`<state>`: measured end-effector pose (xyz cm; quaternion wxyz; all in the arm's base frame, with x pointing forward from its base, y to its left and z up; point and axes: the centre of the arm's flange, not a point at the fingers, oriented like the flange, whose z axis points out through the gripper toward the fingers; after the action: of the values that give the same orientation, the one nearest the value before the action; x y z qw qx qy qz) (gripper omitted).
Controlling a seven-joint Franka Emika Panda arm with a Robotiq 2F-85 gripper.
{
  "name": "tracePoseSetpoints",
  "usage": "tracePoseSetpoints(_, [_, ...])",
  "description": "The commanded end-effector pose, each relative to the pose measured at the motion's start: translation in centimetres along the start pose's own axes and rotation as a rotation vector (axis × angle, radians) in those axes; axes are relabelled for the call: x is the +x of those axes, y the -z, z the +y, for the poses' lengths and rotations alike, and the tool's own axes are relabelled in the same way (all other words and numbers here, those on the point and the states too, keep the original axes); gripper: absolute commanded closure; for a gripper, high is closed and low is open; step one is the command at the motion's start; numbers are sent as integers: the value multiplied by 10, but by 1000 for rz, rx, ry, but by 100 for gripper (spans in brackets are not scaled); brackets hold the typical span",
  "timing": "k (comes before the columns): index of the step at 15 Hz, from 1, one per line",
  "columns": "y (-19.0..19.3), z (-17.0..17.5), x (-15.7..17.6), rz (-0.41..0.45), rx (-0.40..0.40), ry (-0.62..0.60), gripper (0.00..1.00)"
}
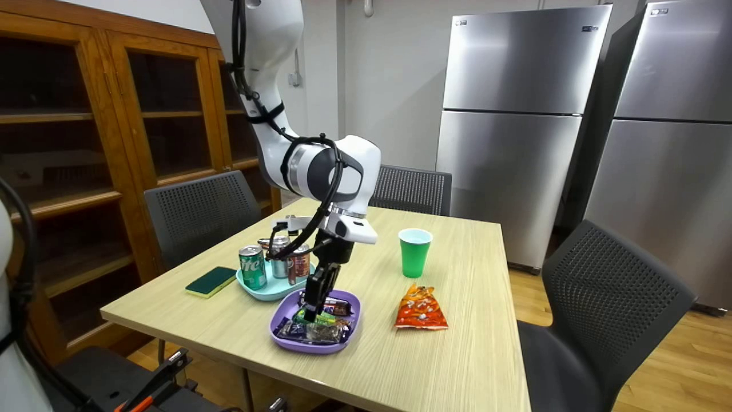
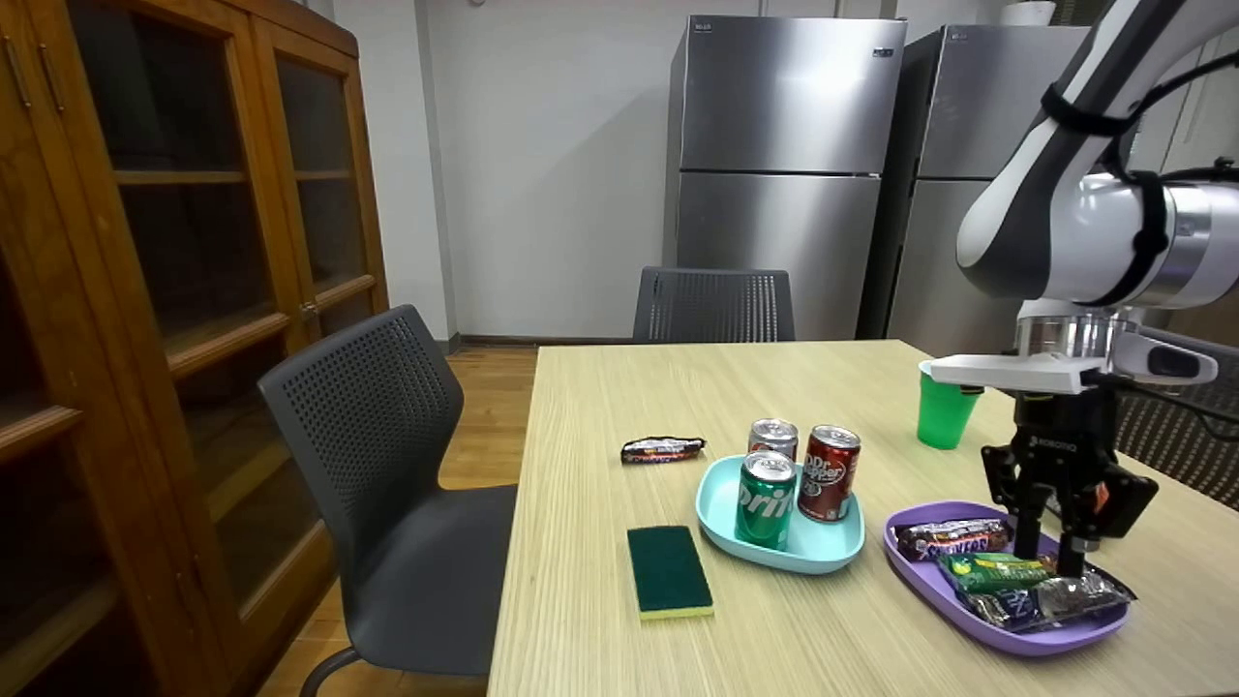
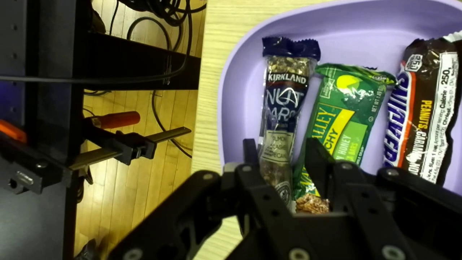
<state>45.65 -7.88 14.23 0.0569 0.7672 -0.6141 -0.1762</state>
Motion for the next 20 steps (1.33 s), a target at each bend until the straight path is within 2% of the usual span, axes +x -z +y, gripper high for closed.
tracePoseSetpoints(1, [8,-10,-1,17,13,-10,27])
tracePoseSetpoints(3, [19,-17,0,25,22,15,12])
tracePoseSetpoints(5, [31,-26,-1,39,45,38,1])
tracePoseSetpoints(13, [84,-76,-38,138,145,248,0])
tracePoseSetpoints(20, [121,-105,-78,191,239,547,0])
